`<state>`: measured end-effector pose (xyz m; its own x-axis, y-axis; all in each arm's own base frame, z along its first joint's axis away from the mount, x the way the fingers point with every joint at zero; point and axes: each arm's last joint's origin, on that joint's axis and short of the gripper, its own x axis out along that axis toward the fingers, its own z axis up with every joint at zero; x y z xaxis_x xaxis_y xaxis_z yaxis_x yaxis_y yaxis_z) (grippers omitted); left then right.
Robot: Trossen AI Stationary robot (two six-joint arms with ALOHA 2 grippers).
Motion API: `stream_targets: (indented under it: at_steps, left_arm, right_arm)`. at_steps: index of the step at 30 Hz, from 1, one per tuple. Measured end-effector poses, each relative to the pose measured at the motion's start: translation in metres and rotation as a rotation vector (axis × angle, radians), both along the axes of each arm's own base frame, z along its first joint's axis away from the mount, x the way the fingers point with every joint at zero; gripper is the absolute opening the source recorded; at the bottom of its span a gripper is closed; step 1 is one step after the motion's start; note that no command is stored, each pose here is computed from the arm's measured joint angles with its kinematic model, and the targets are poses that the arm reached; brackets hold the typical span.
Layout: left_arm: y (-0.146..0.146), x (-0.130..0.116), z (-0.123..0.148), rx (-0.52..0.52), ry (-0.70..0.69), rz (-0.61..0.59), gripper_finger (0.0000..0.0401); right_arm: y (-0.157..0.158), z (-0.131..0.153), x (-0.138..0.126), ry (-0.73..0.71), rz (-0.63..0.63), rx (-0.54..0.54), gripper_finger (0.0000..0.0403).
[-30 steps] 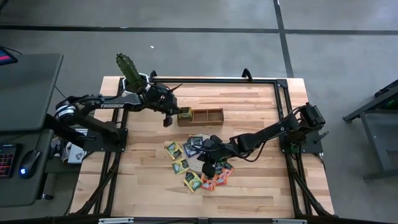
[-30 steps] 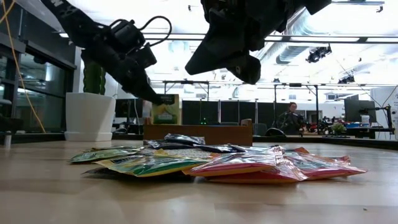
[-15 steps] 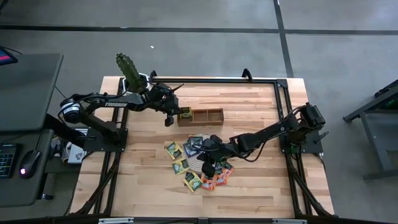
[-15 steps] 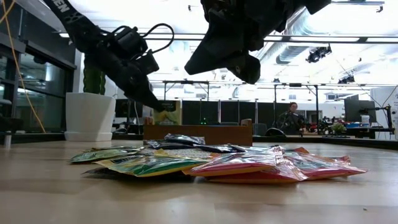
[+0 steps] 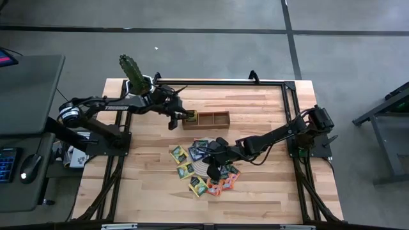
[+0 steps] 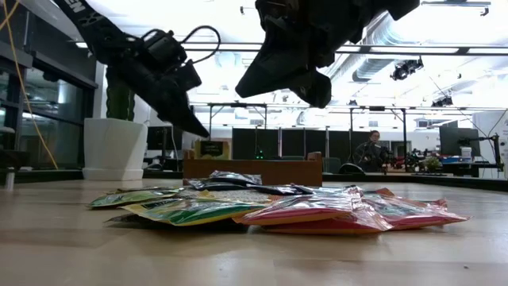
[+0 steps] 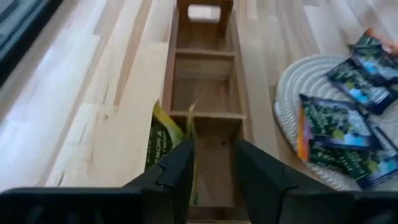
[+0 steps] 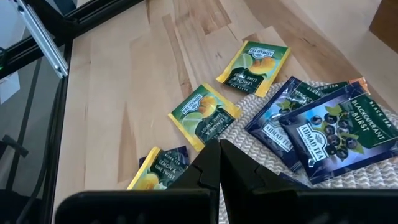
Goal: Pick & Place Tea
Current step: Put the yellow tea bag into the left section of the wooden organizer
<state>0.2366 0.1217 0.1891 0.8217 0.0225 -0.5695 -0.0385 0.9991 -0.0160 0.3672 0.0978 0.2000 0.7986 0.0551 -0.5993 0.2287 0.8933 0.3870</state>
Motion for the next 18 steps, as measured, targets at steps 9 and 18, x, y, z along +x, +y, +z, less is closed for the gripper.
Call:
stream_targets:
  at_steps: [9,18]
  left_arm:
    - [-0.015,-0.027,0.031,0.033,0.006,0.024,0.0026]
    - [-0.054,-0.039,0.035,0.009,0.124,-0.113,0.0002]
  right_arm:
    - [-0.001,0.0,0.0,-0.005,-0.023,-0.024,0.0]
    - [-0.006,0.005,0.005,-0.06,-0.02,-0.017,0.0]
